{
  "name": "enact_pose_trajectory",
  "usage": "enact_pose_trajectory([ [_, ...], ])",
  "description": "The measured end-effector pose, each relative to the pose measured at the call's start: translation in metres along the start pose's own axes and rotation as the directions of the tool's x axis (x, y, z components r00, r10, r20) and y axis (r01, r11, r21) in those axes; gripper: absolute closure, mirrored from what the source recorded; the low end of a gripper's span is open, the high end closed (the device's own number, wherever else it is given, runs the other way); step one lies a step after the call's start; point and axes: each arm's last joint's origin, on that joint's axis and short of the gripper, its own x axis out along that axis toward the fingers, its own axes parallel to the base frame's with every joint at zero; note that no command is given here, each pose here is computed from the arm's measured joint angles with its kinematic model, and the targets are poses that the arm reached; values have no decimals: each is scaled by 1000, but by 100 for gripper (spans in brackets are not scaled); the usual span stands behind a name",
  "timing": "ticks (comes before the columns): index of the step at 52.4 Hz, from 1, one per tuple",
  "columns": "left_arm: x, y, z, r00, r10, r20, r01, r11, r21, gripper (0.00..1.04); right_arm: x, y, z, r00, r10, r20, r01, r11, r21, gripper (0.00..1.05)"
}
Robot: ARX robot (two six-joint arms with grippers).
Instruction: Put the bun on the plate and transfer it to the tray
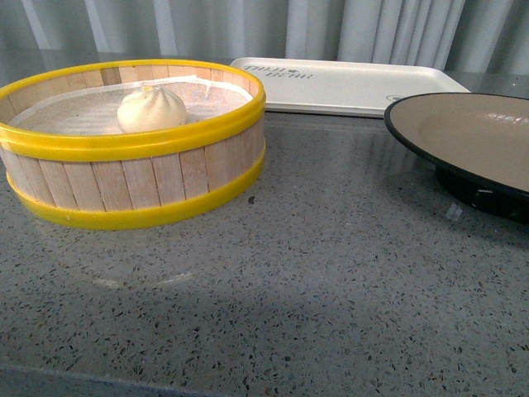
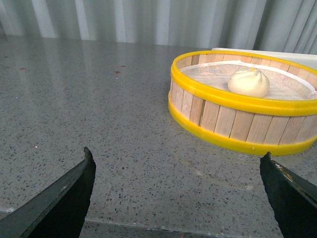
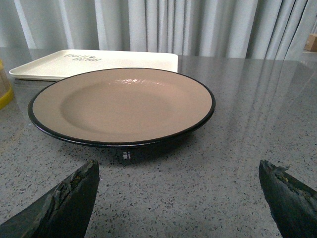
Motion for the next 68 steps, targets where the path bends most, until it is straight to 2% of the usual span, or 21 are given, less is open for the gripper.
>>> enact_pose_trajectory([
  [63,0,0,0,1000,0,0,0,1000,0,7,0,0,0,1000,0,0,0,1000,0,8],
  [68,6,2,-1,983,155,-93,-164,982,-98,7,0,0,0,1000,0,0,0,1000,0,8],
])
